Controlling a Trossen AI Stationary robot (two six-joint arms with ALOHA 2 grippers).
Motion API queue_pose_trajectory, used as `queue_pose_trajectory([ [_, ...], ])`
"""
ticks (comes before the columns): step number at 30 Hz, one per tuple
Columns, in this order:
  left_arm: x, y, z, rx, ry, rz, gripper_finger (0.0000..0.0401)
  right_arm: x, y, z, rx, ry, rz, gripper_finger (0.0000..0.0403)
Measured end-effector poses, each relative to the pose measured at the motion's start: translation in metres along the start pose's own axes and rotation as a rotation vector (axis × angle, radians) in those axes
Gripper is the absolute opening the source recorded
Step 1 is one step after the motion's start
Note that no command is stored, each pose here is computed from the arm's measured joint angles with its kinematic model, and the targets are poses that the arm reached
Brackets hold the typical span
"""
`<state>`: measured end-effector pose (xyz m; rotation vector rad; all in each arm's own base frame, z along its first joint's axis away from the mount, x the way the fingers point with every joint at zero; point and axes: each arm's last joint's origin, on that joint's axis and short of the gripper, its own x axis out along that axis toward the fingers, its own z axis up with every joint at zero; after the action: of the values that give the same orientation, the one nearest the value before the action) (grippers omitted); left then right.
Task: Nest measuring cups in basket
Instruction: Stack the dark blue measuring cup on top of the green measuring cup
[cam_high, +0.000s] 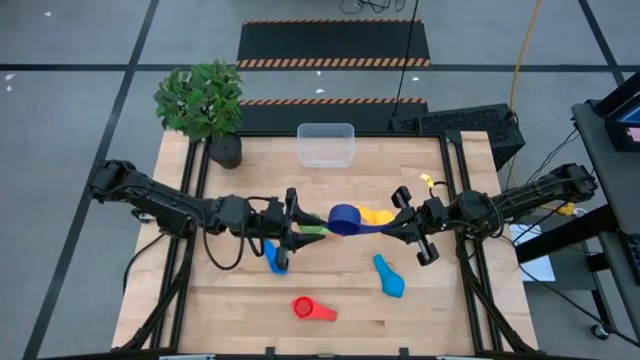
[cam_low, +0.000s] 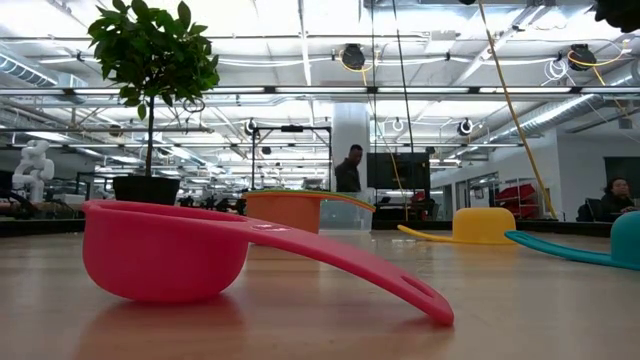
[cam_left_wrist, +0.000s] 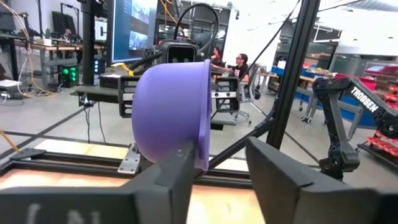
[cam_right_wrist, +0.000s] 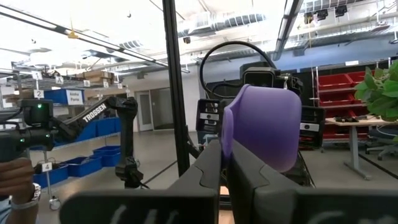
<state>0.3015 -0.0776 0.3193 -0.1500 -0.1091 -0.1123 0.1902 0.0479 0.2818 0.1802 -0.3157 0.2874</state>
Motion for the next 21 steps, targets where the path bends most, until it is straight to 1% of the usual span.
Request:
queue_pose_trajectory([
  [3, 0.0000, 0.0002, 0.0000, 0.015, 0.000, 0.001, 0.0115, 0.0000, 0.0000, 0.0000, 0.000, 0.000, 0.000, 0.0000],
  [6, 0.0000, 0.0002, 0.0000, 0.017, 0.000, 0.001, 0.0099, 0.0000, 0.0000, -0.0001, 0.000, 0.001, 0.000, 0.0000],
  [21, 0.0001, 0.0018, -0.0019, 0.037, 0.022, 0.011, 0.0094, -0.0002, -0.0028, -0.0021, 0.002, 0.025, -0.015, 0.0000],
])
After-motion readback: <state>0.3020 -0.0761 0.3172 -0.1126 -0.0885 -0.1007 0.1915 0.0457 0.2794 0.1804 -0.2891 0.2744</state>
